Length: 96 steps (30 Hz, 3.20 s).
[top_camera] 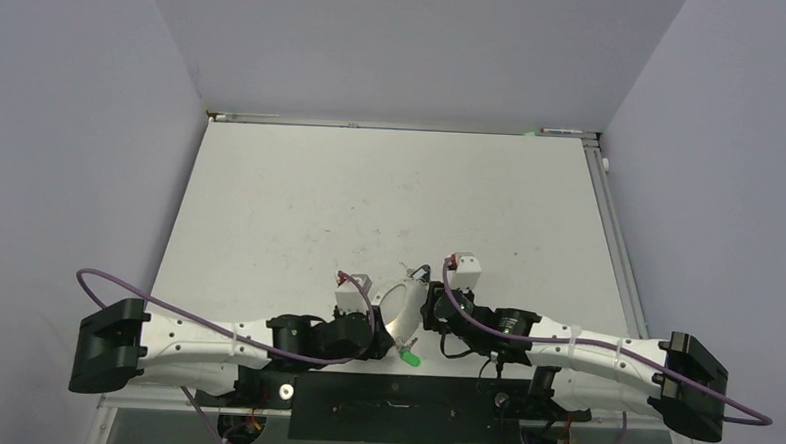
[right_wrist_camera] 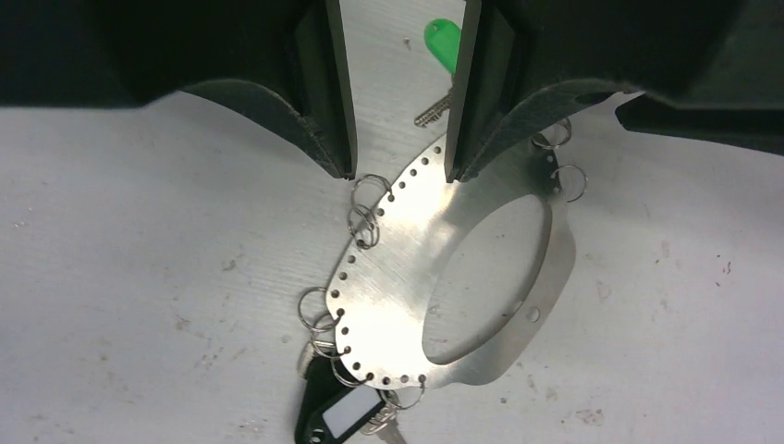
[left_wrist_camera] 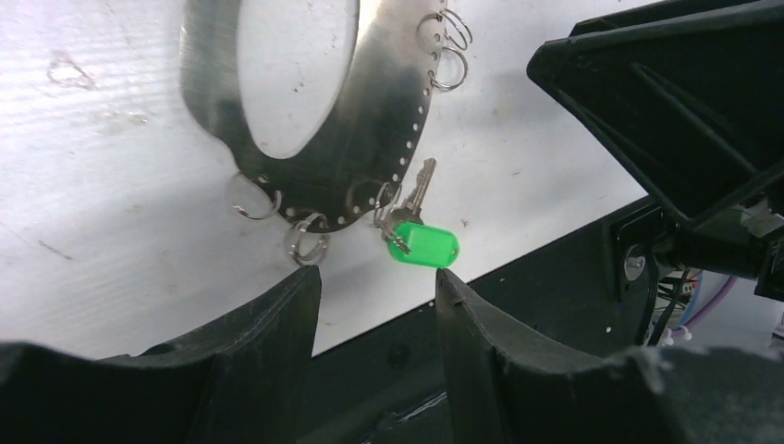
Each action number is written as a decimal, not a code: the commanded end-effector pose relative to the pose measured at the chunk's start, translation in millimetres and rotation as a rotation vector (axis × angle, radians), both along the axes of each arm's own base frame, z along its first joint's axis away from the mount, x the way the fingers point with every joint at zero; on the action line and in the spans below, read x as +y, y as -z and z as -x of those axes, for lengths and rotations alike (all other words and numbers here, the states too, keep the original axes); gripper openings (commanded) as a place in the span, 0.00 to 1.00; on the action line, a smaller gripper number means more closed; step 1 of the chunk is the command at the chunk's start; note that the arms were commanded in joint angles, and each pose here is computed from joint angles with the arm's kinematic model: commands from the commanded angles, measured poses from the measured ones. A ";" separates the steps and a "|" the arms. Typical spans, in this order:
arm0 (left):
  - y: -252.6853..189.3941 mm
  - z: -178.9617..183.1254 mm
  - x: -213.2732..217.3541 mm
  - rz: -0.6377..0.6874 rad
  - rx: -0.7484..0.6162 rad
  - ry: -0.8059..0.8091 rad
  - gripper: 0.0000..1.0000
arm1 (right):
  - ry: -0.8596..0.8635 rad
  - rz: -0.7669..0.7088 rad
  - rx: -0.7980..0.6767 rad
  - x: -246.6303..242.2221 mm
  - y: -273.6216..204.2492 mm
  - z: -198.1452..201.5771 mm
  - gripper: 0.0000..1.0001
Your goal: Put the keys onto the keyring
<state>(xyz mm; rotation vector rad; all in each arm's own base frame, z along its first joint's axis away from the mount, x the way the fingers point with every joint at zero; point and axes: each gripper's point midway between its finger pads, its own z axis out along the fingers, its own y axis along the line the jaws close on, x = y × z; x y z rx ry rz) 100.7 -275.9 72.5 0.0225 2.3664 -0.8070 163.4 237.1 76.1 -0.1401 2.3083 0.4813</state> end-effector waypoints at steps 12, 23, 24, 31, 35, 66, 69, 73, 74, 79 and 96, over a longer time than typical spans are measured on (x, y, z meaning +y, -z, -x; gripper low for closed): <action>20.2 4.6 -41.3 -0.175 0.114 -0.165 0.44 | 0.141 -0.034 -0.076 -46.0 -16.9 -2.4 0.41; 21.7 0.2 -45.4 -0.215 0.101 -0.206 0.43 | 0.140 -0.047 -0.077 -51.4 -16.0 0.6 0.40; 22.2 -0.9 -45.3 -0.225 0.096 -0.210 0.42 | 0.139 -0.048 -0.076 -51.2 -15.7 1.0 0.40; 28.9 -3.1 -46.0 -0.281 0.090 -0.226 0.37 | 0.126 -0.054 -0.073 -51.7 -15.3 3.3 0.39; 33.2 -3.8 -45.4 -0.300 0.098 -0.225 0.29 | 0.124 -0.061 -0.073 -52.0 -15.9 4.1 0.39; 52.8 -1.9 -15.7 -0.284 0.169 -0.204 0.00 | -0.135 -0.181 0.013 4.1 -2.1 29.0 0.34; 55.3 -2.1 -13.8 -0.270 0.177 -0.198 0.00 | -0.180 -0.191 0.027 15.1 -0.3 33.7 0.34; 57.8 -2.3 -13.2 -0.247 0.181 -0.180 0.00 | -0.225 -0.190 0.048 27.8 4.6 39.9 0.34; 58.0 -2.3 -13.3 -0.240 0.183 -0.178 0.00 | -0.234 -0.187 0.053 30.8 6.4 41.4 0.34; 61.2 -3.3 -10.3 -0.216 0.187 -0.171 0.00 | -0.267 -0.192 0.068 48.0 12.0 47.9 0.34; 72.8 -1.8 0.5 -0.169 0.199 -0.151 0.00 | -0.177 -0.073 0.076 68.2 36.5 32.4 0.32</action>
